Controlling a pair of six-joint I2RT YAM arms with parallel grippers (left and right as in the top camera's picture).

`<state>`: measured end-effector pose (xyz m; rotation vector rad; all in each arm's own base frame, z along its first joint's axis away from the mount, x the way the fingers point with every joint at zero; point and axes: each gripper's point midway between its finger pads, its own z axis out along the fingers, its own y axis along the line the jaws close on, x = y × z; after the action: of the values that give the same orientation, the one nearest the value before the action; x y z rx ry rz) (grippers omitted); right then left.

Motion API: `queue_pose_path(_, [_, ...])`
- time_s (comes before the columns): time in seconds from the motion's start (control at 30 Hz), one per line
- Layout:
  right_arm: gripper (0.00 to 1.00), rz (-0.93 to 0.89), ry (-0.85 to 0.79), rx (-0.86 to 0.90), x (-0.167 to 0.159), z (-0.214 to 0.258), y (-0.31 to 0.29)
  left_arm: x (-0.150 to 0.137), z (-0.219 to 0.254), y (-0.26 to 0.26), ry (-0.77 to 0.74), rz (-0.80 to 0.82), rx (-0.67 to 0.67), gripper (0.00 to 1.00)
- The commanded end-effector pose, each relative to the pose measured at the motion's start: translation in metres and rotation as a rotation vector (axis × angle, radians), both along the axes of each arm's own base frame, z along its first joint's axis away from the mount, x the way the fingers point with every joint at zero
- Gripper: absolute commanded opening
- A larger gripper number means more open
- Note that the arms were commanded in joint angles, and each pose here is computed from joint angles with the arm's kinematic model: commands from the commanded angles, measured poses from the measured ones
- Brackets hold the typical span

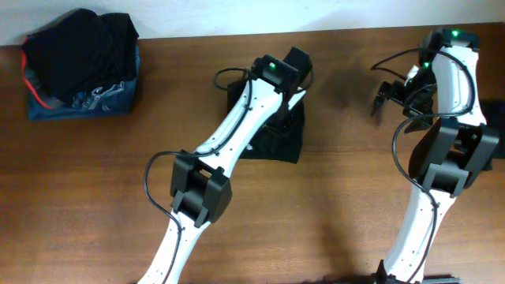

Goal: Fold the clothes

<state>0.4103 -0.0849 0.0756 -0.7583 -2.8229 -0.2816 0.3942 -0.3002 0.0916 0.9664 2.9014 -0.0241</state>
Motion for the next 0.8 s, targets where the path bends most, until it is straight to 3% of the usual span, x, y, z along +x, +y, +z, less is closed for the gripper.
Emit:
queue_pose_path(0.0, [0.98,0.028,-0.052,0.001,0.006,0.017,0.009,0.002,0.003,-0.002,-0.015,-0.008,-0.002,0.70])
queue_pose_path(0.33, [0.99,0.028,-0.057,0.000,0.007,0.017,0.009,-0.005,0.003,-0.007,0.014,-0.017,-0.020,0.74])
queue_pose_path(0.4, [0.99,0.023,-0.060,0.012,0.008,0.018,0.011,-0.004,0.003,-0.006,0.009,-0.015,-0.015,0.79])
queue_pose_path(0.57, [0.99,0.062,-0.126,0.163,0.018,0.025,0.041,0.019,0.013,0.027,-0.070,0.126,0.069,0.84])
queue_pose_path(0.77, [0.99,0.165,-0.236,0.279,0.039,0.033,0.086,0.056,0.050,0.079,-0.106,0.314,-0.020,0.86])
